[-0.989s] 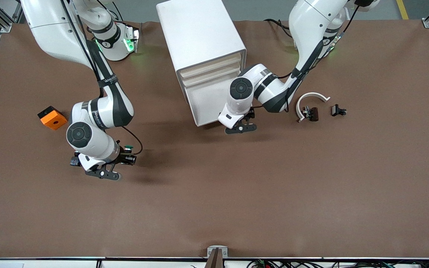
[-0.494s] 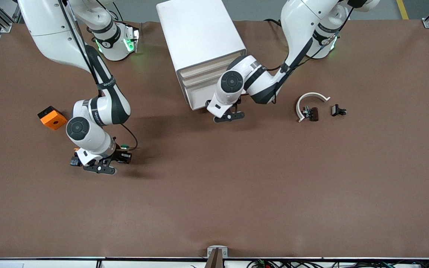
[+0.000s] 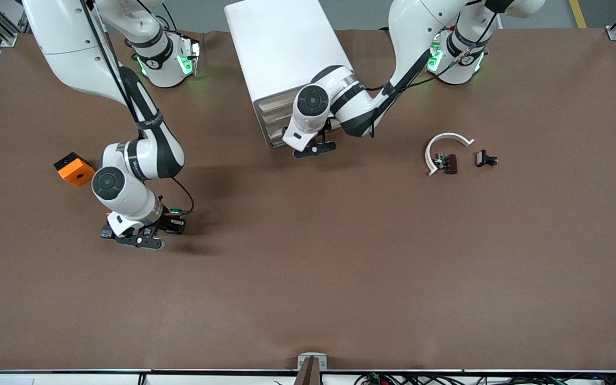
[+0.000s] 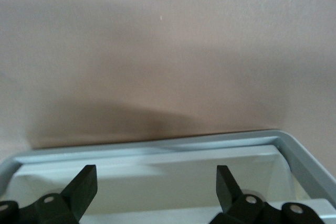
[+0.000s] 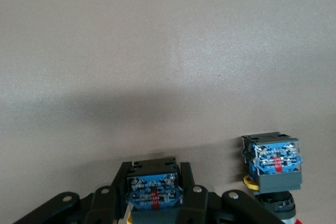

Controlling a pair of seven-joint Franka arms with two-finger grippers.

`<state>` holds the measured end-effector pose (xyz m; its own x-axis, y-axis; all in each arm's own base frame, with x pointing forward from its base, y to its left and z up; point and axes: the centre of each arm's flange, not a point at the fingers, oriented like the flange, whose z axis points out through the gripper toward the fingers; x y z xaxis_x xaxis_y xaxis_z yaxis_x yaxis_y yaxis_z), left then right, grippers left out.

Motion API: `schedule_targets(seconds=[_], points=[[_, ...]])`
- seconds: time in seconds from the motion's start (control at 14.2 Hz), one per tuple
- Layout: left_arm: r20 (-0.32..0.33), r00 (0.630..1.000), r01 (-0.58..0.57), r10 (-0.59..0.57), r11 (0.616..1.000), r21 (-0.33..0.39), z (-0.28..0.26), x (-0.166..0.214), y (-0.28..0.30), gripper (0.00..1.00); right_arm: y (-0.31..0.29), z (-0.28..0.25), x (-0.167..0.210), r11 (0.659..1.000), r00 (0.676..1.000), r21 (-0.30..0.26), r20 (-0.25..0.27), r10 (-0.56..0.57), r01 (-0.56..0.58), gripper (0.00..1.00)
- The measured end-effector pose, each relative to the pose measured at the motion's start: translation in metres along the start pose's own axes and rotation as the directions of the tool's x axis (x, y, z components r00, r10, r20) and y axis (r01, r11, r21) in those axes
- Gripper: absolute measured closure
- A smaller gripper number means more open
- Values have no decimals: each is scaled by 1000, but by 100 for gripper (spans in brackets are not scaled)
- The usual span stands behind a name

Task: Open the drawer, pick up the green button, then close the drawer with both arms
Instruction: 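Push the drawer shut with the left gripper, then place the green button beside the red button with the right gripper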

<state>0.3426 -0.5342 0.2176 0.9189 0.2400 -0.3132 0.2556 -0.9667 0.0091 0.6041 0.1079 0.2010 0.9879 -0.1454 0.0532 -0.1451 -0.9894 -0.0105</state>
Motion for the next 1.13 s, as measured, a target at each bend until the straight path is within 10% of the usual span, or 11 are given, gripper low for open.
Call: schedule_targets(seconds=[0.28, 1.13], points=[[-8, 998, 58, -58, 998, -24, -12, 15, 0, 0, -8, 2, -4, 1000, 1000, 7, -7, -6, 6, 58], [-209, 946, 234, -246, 969, -84, -276, 248, -152, 0, -28, 17, -19, 1000, 1000, 3, 12, 6, -6, 58]])
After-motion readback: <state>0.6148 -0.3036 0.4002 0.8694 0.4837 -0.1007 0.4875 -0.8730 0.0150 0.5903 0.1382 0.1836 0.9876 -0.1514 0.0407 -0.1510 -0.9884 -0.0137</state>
